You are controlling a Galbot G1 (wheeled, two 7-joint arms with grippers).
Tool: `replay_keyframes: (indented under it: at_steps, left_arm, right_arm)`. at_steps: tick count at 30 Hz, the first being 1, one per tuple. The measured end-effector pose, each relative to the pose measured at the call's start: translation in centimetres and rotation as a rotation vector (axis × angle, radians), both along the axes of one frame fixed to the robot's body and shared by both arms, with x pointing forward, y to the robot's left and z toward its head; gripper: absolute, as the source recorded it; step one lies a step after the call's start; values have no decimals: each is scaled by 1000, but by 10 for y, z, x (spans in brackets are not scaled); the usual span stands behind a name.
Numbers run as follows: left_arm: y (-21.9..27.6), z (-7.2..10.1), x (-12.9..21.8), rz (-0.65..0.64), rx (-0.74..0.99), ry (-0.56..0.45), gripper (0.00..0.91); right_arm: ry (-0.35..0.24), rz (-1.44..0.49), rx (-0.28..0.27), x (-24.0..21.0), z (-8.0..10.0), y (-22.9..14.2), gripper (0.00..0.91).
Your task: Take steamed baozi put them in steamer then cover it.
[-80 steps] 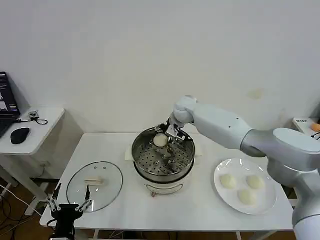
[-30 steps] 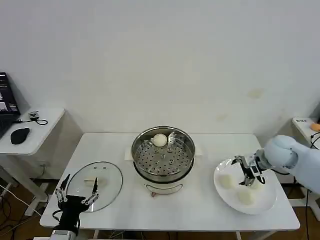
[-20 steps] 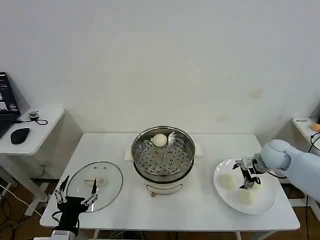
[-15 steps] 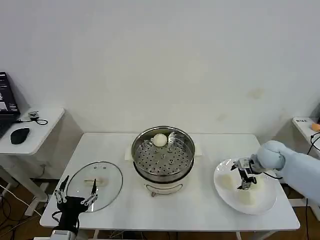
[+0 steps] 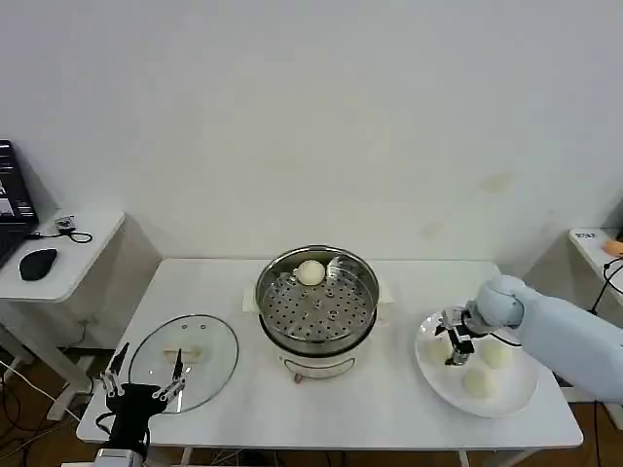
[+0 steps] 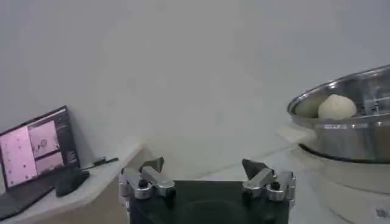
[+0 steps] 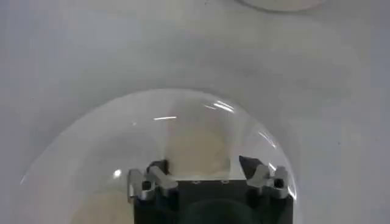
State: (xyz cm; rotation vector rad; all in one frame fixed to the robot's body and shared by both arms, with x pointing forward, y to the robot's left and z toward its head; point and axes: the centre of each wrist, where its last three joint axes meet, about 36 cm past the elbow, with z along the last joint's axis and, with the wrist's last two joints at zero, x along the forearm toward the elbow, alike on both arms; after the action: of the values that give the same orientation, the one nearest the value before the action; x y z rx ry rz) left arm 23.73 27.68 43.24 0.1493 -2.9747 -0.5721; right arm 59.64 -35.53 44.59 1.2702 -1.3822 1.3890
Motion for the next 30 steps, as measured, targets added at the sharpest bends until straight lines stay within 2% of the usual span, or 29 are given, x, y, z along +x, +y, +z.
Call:
replay_keyframes:
  at_steps: [7, 13, 22, 30]
  left_arm:
    - [-1, 1, -1, 0, -3, 1, 907]
    - [-4, 3, -3, -4, -8, -3, 907]
    - [-7, 6, -2, -14, -12, -11, 907]
    - [-5, 9, 0, -15, -8, -17, 907]
  right_arm:
    - [6, 1, 3, 2, 10, 0, 675]
    - [-8, -6, 1, 4, 34, -7, 675]
    - [-70, -20, 17, 5, 95, -17, 675]
    - [-166, -4, 67, 23, 169, 5, 675]
